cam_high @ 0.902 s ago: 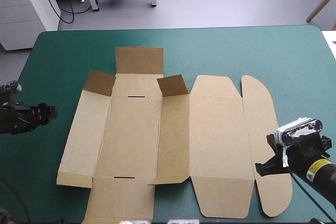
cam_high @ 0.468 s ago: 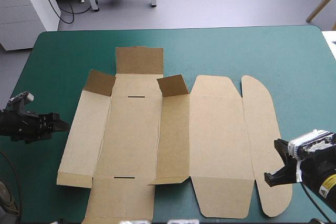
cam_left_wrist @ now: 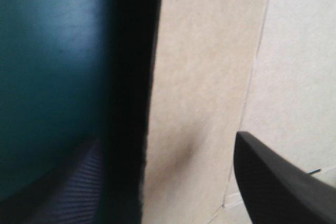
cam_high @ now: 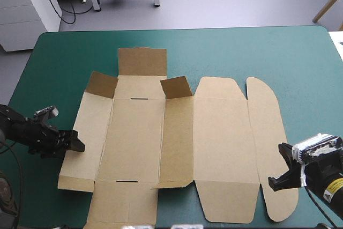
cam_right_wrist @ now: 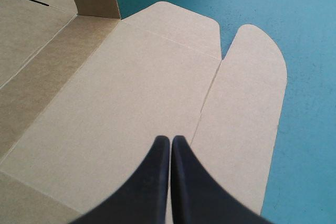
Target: Fold the box
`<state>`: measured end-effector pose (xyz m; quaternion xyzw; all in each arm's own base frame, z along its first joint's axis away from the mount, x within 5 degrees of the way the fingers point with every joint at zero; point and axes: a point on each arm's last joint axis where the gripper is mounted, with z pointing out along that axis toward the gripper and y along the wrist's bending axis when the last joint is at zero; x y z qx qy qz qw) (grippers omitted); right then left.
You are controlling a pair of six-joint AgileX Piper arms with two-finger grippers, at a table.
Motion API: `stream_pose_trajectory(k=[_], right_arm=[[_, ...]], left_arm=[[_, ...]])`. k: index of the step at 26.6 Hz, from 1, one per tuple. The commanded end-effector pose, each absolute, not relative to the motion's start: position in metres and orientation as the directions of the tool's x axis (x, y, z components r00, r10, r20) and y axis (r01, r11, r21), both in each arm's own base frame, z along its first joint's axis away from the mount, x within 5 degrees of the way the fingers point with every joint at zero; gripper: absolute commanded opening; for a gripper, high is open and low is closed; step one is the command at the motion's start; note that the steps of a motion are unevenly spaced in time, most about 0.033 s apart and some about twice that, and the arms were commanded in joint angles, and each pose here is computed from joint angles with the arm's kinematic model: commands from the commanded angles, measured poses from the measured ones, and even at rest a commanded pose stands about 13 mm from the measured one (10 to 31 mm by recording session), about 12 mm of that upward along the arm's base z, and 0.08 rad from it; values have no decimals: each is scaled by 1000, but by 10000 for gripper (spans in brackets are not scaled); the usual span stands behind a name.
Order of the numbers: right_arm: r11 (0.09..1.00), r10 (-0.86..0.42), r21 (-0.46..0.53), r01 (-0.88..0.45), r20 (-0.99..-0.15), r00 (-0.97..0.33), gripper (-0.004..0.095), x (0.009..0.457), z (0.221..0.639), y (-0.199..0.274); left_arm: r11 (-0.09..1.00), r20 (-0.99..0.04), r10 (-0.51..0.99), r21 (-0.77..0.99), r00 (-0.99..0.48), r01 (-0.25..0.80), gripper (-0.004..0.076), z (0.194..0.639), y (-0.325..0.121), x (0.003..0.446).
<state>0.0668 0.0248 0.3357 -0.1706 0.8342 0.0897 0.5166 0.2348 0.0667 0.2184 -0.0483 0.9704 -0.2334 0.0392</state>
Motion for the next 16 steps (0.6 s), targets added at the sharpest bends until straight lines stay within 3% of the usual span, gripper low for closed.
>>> stream_pose_trajectory(k=[1,11,16], right_arm=[[926,-167,-38,-376,-934,-316,-4,70,350,26],[924,-171,-47,-379,-938,-302,-4,70,351,26],[923,-176,-50,-381,-937,-302,-4,70,350,26]], left_arm=[[808,-50,-130,-584,-990,-76,493,234,51,233],[833,-25,86,-547,-996,85,493,232,6,236],[815,-34,73,-574,-997,79,491,234,1,238]])
